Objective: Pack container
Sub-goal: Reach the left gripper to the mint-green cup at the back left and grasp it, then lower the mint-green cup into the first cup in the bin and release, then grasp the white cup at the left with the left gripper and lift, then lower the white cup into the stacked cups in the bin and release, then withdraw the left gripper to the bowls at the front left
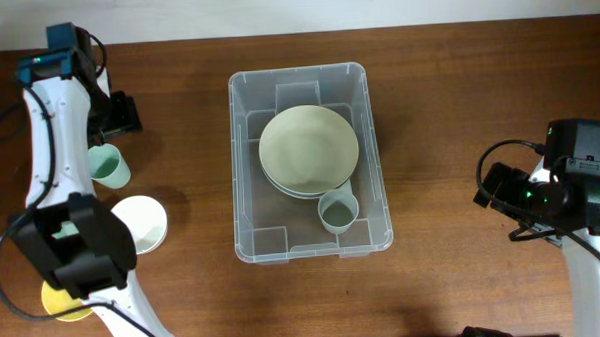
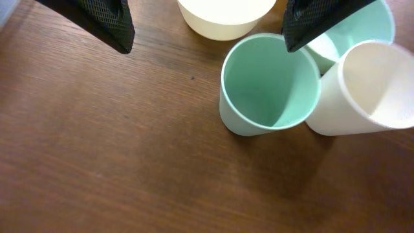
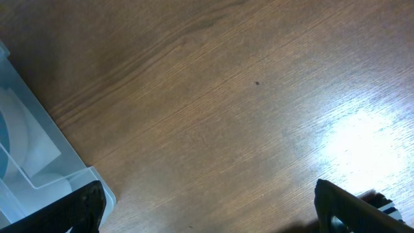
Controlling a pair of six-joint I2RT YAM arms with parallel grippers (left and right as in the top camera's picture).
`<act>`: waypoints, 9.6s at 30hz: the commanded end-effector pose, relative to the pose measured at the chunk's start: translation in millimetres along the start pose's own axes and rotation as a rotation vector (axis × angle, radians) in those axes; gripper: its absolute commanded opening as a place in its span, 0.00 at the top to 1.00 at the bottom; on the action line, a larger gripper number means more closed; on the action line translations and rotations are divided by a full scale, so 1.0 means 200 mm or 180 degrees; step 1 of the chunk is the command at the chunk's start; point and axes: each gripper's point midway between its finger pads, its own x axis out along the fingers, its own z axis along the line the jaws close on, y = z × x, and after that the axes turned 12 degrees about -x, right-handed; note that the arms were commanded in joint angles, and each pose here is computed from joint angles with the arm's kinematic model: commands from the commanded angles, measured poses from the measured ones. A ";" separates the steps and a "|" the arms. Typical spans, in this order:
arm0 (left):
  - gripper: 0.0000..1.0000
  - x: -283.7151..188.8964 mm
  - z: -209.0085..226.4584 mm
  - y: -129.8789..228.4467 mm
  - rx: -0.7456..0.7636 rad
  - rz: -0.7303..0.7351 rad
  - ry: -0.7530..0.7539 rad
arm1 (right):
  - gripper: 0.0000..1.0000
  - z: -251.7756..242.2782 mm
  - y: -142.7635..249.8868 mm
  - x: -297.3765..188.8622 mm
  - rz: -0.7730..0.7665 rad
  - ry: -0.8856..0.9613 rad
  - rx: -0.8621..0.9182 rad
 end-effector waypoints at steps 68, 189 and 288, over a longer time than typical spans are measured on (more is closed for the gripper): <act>0.99 -0.72 -1.43 1.70 0.1774 0.0418 0.1179 | 0.01 -0.02 0.04 -0.01 0.0060 0.0051 -0.0086; 0.99 -0.72 -1.37 1.60 0.2710 0.0369 0.0832 | 0.01 -0.03 0.07 -0.01 0.0133 0.0059 -0.0196; 0.02 0.34 1.12 1.28 -0.3765 -0.0017 -0.0706 | 0.01 -0.02 0.06 0.03 0.0230 0.0070 -0.0223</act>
